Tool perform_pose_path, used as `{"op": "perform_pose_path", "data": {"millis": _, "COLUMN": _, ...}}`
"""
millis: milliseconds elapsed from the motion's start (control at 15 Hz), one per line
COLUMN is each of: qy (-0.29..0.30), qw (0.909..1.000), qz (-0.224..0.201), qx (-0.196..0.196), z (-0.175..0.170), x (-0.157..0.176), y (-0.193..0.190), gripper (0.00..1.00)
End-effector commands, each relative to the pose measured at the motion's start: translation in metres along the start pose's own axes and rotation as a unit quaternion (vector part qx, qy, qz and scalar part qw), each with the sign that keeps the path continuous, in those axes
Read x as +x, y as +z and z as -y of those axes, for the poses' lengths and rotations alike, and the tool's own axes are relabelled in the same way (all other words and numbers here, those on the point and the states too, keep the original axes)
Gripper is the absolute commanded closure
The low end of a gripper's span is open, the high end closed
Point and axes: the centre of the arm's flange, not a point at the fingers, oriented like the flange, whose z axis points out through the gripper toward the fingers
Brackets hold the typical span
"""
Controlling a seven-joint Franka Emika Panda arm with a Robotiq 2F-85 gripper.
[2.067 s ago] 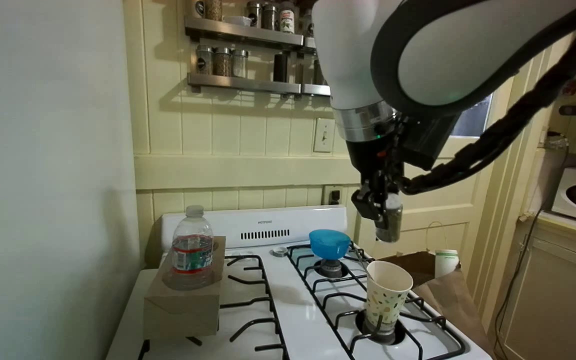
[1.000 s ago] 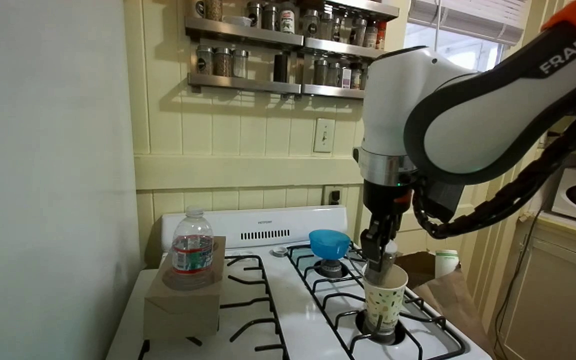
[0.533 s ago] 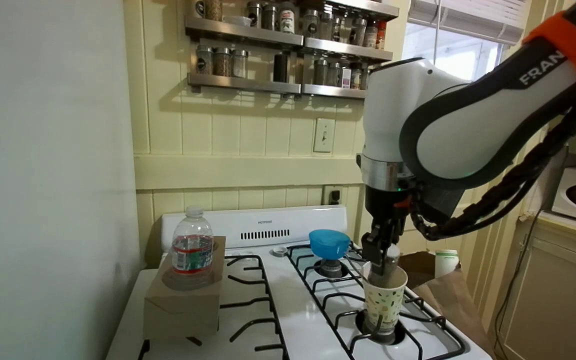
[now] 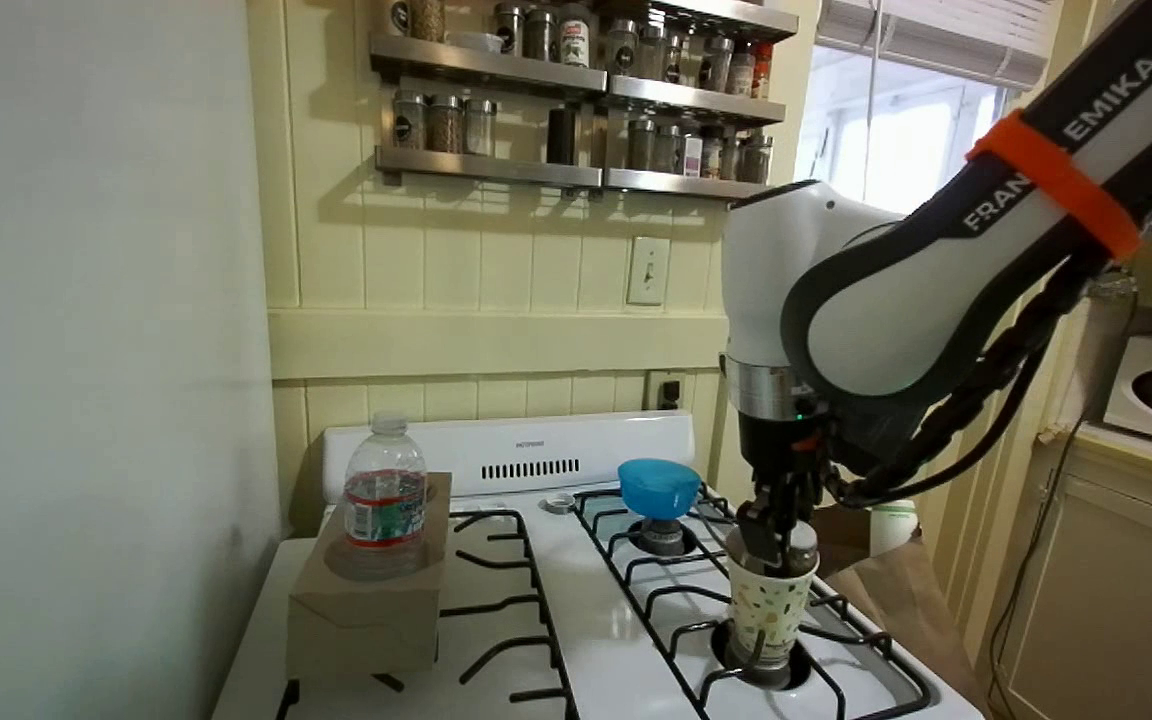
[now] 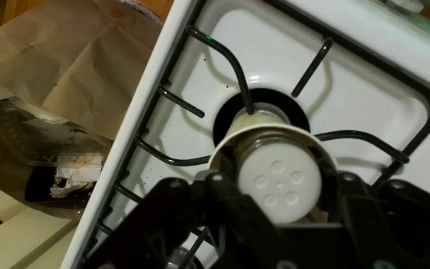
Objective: Put the glass jar in the coffee cup.
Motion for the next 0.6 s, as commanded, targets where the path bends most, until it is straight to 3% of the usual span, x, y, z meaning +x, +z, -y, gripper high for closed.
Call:
{"op": "perform_pose_path", "data": {"millis": 0, "qy": -0.004, "qw": 0.9999, "qz": 0.006, "qx": -0.009, "z": -0.01, "x": 0.014, "y": 0.018, "gripper": 0.76}}
{"op": "perform_pose_path", "data": {"millis": 333, "qy": -0.016, "qw": 0.9998, "qz": 0.011, "qx": -0.008, "z": -0.013, "x": 0.025, "y": 0.028, "gripper": 0.76}}
{"op": "perform_pose_path", "data": {"millis": 467, "qy": -0.02, "qw": 0.9997, "qz": 0.011, "qx": -0.003, "z": -0.012, "x": 0.027, "y": 0.03, "gripper": 0.53}}
{"op": "perform_pose_path", "data": {"millis": 533, "qy": -0.022, "qw": 0.9997, "qz": 0.011, "qx": 0.0, "z": -0.011, "x": 0.029, "y": 0.031, "gripper": 0.26}}
